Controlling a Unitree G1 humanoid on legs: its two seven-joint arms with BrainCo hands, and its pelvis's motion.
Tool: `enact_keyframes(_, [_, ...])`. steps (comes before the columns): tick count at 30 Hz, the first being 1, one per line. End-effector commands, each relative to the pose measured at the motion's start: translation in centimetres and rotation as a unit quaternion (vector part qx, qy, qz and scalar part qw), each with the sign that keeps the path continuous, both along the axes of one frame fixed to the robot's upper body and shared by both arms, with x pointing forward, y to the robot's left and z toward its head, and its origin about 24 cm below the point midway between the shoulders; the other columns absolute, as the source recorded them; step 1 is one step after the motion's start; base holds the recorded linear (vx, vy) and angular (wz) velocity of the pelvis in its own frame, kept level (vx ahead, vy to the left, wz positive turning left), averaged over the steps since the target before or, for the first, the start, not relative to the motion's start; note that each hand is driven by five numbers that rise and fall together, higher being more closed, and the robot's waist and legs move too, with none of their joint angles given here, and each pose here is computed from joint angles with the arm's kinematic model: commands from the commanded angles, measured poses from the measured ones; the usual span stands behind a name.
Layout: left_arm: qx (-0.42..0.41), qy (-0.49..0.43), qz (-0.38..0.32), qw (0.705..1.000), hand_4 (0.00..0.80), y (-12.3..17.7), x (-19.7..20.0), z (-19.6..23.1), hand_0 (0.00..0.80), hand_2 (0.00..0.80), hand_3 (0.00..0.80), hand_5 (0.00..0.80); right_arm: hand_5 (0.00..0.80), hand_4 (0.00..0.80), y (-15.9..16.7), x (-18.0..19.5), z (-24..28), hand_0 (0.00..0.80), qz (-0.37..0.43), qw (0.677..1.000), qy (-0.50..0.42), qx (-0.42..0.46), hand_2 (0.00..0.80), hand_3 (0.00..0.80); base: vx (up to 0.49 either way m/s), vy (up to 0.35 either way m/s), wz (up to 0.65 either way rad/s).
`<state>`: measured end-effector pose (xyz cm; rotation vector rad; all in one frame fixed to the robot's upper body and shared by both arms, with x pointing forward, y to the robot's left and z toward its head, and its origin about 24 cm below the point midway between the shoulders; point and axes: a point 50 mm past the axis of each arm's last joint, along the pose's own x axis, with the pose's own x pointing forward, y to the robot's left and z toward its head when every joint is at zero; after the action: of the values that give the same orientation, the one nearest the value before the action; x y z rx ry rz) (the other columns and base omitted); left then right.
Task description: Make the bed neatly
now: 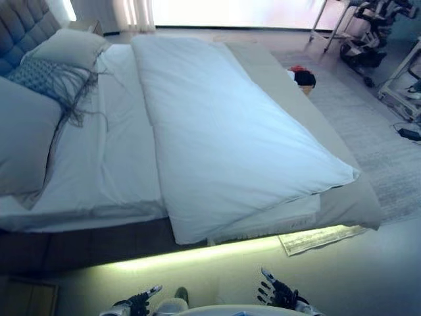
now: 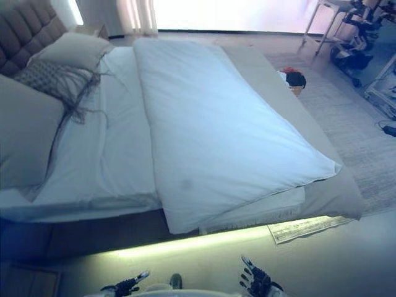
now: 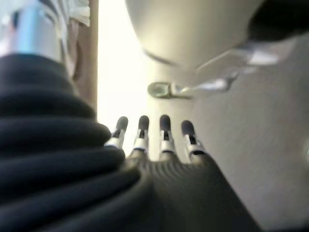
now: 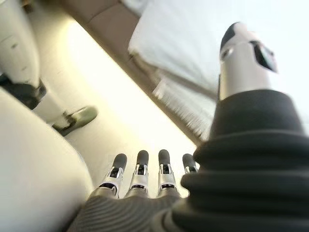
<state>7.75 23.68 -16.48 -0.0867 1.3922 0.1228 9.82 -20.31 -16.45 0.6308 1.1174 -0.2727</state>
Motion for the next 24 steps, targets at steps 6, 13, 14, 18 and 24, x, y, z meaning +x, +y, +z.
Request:
enact_keyframes(6, [0.007,0.001,0.007,1.0,0.0,0.7,-0.1,0.2,0.0,0.0,0.0,0.0,0.0,0.0,-1.3,0.8,0.3,0.0,-0.03,0.999,-0.008,-0.024,0.0,0.0,0.163,-0.136,0.31])
enact_keyframes(13, [0.008,0.066,0.028,0.997,0.0,-0.1,-4.9,-0.6,0.0,0.0,0.0,0.0,0.0,0.0,-1.8,0.4,0.3,0.0,-0.088,0.996,-0.02,-0.026,0.0,0.0,0.256,-0.168,0.49])
enact_keyframes(14, [0.008,0.07,0.028,0.997,0.0,0.0,-5.1,-0.6,0.0,0.0,0.0,0.0,0.0,0.0,-1.9,0.5,0.4,0.0,-0.09,0.995,-0.025,-0.026,0.0,0.0,0.173,-0.127,-0.01])
enact_keyframes(18, [0.001,0.062,0.016,0.998,0.0,-0.3,-5.3,-0.7,0.0,0.0,0.0,0.0,0.0,0.0,-3.1,2.7,1.3,0.0,-0.098,0.992,-0.063,-0.044,0.0,0.0,0.114,-0.066,0.0])
enact_keyframes(24, [-0.005,-0.005,-0.026,1.0,0.0,-0.7,-0.1,-0.2,0.0,0.0,0.0,0.0,0.0,0.0,-4.7,7.7,3.6,0.0,-0.168,0.976,-0.134,-0.045,0.0,0.0,-0.12,0.042,0.01])
